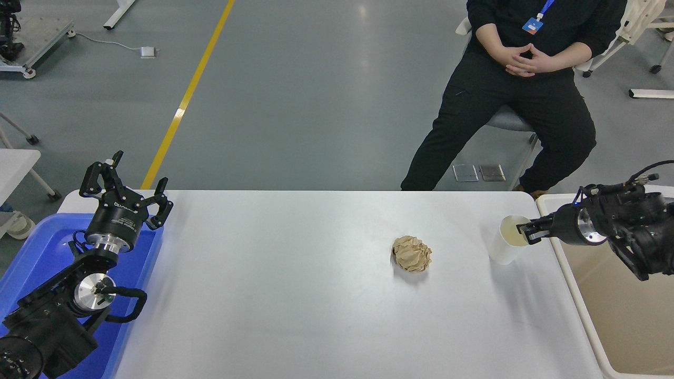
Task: Clean the table surface
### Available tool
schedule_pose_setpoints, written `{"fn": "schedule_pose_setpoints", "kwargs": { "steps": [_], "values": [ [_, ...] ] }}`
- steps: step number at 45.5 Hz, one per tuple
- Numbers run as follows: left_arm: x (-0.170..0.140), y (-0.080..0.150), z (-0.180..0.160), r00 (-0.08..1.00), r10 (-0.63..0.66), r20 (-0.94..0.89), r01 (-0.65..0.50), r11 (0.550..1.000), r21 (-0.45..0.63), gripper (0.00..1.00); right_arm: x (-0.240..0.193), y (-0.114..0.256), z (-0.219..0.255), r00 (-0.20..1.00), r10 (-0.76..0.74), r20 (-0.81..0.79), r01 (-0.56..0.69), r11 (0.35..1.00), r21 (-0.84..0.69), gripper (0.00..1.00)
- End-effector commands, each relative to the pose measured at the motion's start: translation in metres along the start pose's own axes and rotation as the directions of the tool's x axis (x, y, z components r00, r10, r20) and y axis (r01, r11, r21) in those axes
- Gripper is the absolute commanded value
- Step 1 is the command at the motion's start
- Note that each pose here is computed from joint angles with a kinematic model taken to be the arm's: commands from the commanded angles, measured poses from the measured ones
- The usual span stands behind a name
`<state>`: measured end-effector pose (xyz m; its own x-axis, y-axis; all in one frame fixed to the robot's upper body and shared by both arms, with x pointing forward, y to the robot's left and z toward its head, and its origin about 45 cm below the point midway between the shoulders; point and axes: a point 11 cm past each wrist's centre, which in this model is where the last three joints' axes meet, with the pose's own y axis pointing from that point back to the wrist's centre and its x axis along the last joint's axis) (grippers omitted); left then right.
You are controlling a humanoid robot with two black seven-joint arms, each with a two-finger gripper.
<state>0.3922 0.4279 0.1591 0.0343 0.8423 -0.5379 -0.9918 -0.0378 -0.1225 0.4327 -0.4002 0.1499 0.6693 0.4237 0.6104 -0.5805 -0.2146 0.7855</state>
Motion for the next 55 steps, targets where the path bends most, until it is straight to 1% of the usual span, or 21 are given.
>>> {"fn": "schedule_pose_setpoints", "kwargs": {
  "steps": [1, 10, 17, 38, 43, 55],
  "values": [
    [0.0, 0.0, 0.0, 1.0, 0.0, 0.0, 0.0, 1.0, 0.0, 1.0, -0.001, -0.001, -0.002, 1.0, -0.006, -0.008, 0.006, 1.0, 0.01, 0.0],
    [0.0, 0.0, 0.0, 1.0, 0.0, 0.0, 0.0, 1.0, 0.0, 1.0, -0.004, 0.0, -0.001, 0.999, -0.034, -0.036, 0.034, 0.999, 0.008, 0.0],
    [0.0, 0.0, 0.0, 1.0, 0.0, 0.0, 0.0, 1.0, 0.0, 1.0, -0.005, 0.0, -0.001, 0.999, -0.036, -0.03, 0.036, 0.999, 0.009, 0.0],
    [0.0, 0.0, 0.0, 1.0, 0.001, 0.001, -0.001, 1.0, 0.0, 1.0, 0.009, 0.005, -0.001, 0.999, 0.021, 0.025, -0.023, 0.998, 0.057, 0.0],
    [0.0, 0.0, 0.0, 1.0, 0.0, 0.0, 0.0, 1.0, 0.0, 1.0, 0.02, 0.011, -0.001, 0.999, 0.034, 0.022, -0.035, 0.996, 0.084, 0.0],
    [0.0, 0.0, 0.0, 1.0, 0.001, 0.001, -0.001, 1.0, 0.0, 1.0, 0.042, 0.044, 0.021, 0.997, 0.056, 0.054, -0.062, 0.991, 0.121, 0.0]
  ]
}}
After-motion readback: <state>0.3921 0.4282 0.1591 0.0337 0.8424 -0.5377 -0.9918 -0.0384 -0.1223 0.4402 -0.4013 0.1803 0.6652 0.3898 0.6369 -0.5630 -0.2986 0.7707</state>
